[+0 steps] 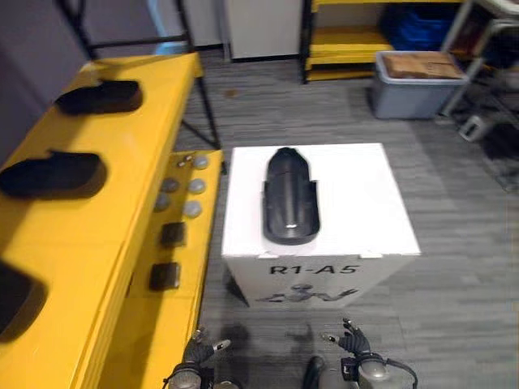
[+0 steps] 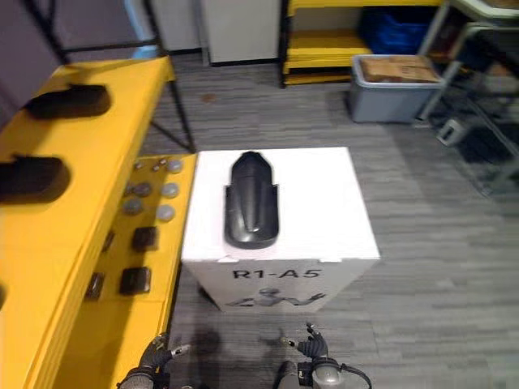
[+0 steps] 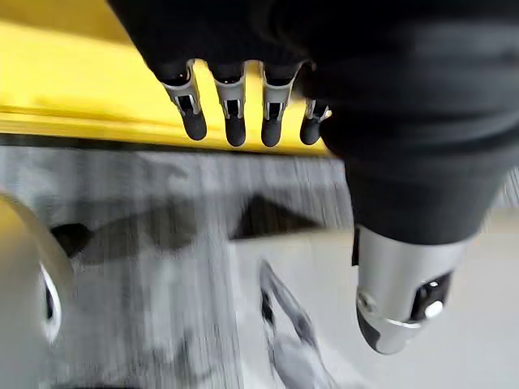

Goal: Walk over and take plastic housings, then place them on the shelf

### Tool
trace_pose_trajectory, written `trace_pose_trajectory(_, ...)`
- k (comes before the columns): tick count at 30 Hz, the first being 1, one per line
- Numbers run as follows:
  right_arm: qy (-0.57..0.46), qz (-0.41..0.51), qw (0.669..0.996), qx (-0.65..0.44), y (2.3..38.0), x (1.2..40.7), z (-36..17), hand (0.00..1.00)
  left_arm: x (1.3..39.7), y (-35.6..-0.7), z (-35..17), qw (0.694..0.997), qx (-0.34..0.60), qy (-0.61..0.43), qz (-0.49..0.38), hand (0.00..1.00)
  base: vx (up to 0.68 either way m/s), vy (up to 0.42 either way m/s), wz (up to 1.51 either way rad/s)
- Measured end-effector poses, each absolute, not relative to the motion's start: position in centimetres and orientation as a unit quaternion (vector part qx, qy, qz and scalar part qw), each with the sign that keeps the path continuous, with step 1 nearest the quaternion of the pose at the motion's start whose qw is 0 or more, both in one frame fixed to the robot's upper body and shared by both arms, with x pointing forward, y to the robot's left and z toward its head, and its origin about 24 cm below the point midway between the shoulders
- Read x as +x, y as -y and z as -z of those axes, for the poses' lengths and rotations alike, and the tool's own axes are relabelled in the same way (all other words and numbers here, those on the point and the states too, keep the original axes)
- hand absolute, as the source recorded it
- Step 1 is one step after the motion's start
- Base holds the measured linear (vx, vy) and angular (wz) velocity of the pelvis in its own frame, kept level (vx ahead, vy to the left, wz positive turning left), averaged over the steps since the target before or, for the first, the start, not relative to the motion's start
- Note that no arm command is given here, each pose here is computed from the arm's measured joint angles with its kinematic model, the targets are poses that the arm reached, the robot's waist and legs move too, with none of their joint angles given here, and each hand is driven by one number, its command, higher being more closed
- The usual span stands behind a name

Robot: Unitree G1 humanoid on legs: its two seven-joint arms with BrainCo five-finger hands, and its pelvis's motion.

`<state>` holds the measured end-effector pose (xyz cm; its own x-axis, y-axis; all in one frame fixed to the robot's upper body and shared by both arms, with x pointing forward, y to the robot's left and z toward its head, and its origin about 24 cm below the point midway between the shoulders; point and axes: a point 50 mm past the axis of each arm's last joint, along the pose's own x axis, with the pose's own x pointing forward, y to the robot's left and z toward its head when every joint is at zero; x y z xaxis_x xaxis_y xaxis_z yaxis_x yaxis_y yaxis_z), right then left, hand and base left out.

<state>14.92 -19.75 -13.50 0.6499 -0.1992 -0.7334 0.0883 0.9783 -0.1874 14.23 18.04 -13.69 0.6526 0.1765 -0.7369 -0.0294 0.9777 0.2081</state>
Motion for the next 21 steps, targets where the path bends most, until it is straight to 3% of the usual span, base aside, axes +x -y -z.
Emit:
trace_pose_trajectory(11,-0.390,0.136,0.910,-0.038,21.2,14.3,12.8,0.00,14.2,-18.0,14.1,0.896,0.101,-0.429,-0.049,0.00,0.04,-0.009,-0.11)
trace_pose_trajectory(18,-0.255,0.243,0.936,-0.026,25.6,16.1,7.8,0.00,13.7,-18.8,14.2,0.893,0.099,-0.434,-0.064,0.00,-0.02,0.072,-0.02)
trace_pose_trajectory(21,-0.151,0.293,0.942,-0.058,28.7,16.5,3.0,0.00,12.2,-19.7,14.4,0.886,0.094,-0.446,-0.084,0.00,-0.03,0.025,0.01)
